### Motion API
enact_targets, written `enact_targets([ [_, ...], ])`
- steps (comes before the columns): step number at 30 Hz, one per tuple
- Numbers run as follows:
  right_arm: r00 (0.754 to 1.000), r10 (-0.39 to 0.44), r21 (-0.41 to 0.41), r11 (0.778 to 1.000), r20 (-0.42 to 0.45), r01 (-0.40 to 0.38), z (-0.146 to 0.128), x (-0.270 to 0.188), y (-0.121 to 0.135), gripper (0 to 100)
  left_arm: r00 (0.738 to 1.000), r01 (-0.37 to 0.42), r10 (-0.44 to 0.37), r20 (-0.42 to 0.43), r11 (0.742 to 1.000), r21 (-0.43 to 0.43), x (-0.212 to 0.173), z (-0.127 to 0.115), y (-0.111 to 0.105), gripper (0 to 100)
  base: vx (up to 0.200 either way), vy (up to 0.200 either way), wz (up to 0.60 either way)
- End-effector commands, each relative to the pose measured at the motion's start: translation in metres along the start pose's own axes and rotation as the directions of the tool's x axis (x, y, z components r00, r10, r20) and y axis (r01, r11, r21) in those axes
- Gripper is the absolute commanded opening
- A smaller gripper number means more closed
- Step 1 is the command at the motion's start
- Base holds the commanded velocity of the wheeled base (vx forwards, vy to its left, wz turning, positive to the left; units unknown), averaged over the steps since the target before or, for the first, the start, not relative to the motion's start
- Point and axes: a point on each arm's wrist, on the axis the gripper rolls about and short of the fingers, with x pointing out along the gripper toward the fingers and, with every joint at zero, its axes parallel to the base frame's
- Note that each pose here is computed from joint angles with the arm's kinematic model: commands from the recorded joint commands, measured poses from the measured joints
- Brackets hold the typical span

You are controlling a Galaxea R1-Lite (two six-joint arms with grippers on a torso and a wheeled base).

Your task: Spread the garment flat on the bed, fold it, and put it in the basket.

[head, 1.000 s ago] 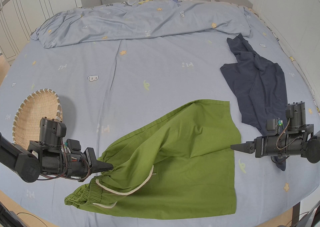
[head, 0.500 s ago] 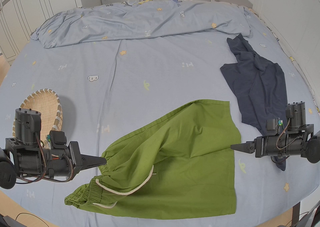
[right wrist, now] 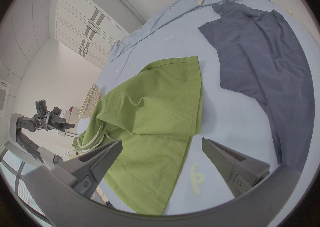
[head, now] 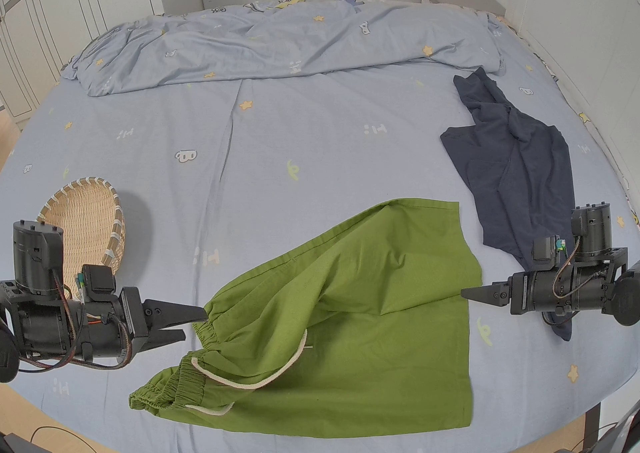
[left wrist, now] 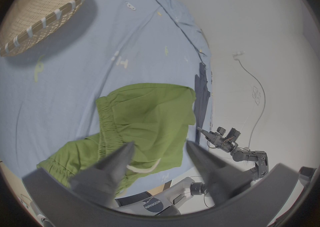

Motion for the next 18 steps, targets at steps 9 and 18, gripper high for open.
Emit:
enact_targets([
  [9, 1.0, 0.004, -0.004, 1.0, 0.001, -0.004, 0.0, -0.001, 0.002, 100, 0.989, -0.086, 0.078, -0.125, 0.994, -0.06, 0.016, -0.021, 0.025, 100, 0.0, 0.0, 0.0],
  [18, 1.0, 0.008, -0.005, 1.0, -0.006, -0.008, -0.001, 0.001, 0.002, 100, 0.973, -0.042, 0.037, -0.226, 0.999, -0.014, 0.012, -0.048, 0.018, 100, 0.0, 0.0, 0.0],
])
